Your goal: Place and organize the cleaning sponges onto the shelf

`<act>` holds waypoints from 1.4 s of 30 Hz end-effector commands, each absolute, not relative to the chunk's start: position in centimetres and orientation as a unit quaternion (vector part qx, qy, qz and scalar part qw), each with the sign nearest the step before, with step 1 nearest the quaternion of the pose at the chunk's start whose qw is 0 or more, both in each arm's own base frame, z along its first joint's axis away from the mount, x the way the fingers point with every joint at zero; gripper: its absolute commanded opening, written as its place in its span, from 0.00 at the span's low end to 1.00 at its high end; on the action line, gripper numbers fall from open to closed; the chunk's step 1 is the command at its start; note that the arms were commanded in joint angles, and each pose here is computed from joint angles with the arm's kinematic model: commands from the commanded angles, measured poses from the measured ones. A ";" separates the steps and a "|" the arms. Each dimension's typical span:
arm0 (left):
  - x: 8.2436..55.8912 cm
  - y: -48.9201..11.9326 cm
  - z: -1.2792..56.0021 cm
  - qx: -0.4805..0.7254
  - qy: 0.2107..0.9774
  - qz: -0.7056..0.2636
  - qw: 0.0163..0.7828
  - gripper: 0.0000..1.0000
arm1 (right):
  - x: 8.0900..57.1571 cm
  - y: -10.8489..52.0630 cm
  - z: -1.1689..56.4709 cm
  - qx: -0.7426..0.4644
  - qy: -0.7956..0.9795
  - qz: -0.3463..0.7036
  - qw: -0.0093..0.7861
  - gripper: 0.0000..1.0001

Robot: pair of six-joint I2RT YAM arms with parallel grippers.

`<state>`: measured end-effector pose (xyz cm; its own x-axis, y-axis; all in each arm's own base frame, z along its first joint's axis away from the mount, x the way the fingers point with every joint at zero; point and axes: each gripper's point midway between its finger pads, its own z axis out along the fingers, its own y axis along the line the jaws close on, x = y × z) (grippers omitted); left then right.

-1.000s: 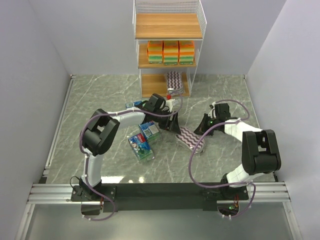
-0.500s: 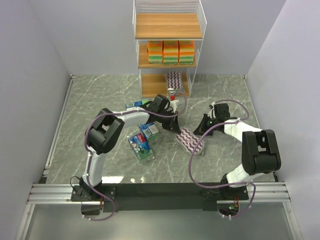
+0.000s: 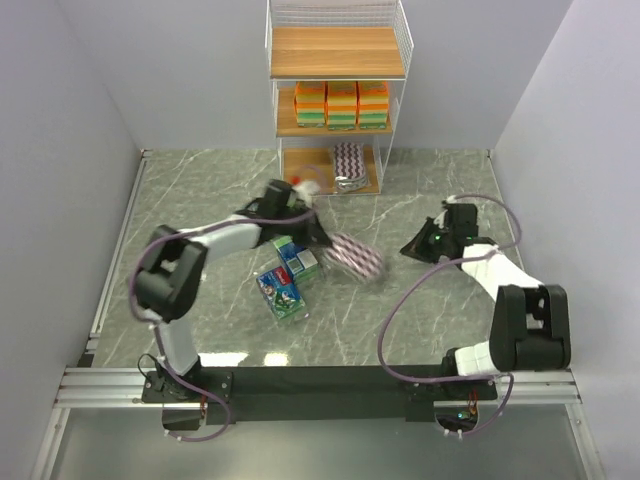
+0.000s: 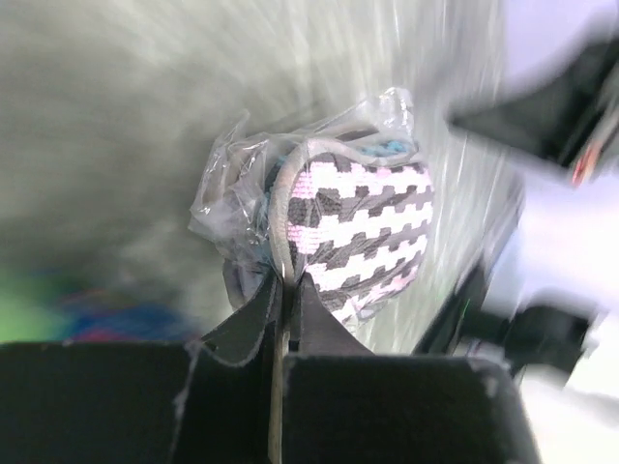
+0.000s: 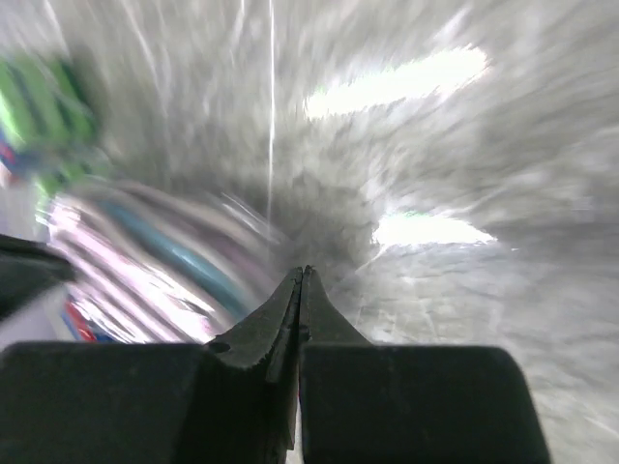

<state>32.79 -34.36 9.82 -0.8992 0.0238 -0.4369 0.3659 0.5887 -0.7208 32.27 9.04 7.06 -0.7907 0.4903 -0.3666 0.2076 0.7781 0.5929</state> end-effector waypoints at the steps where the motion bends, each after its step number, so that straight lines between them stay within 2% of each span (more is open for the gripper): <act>1: 37.7 -31.1 17.4 0.014 0.819 -0.481 0.312 0.00 | 33.6 6.9 9.5 0.231 0.879 0.272 0.317 0.03; 2: 38.3 -30.6 18.7 0.001 0.814 -0.476 0.334 0.00 | 33.7 6.7 10.3 0.232 0.874 0.271 0.330 0.09; 4: 38.7 -30.3 20.8 -0.021 0.795 -0.491 0.356 0.00 | 33.4 6.8 10.8 0.229 0.872 0.273 0.336 0.13; 10: 42.3 -26.1 23.5 -0.164 0.742 -0.495 0.421 0.00 | 32.5 7.1 10.8 0.224 0.869 0.285 0.336 0.15; 17: 45.1 -22.7 22.5 -0.312 0.681 -0.509 0.423 0.00 | 31.8 7.4 11.8 0.222 0.862 0.294 0.348 0.15; 21: 45.9 -20.6 23.0 -0.404 0.614 -0.506 0.451 0.00 | 31.5 7.6 12.4 0.220 0.858 0.301 0.354 0.14; 27: 47.5 -22.0 23.6 -0.464 0.579 -0.484 0.463 0.00 | 31.2 7.6 12.8 0.218 0.855 0.303 0.360 0.13; 31: 48.5 -23.4 21.0 -0.525 0.563 -0.464 0.439 0.00 | 30.8 8.0 12.9 0.213 0.853 0.313 0.358 0.11; 37: 50.8 -26.0 19.5 -0.547 0.559 -0.447 0.434 0.00 | 30.3 8.1 13.3 0.204 0.854 0.313 0.362 0.10; 42: 51.8 -26.4 19.1 -0.582 0.510 -0.444 0.452 0.01 | 29.9 8.2 13.5 0.197 0.853 0.317 0.364 0.09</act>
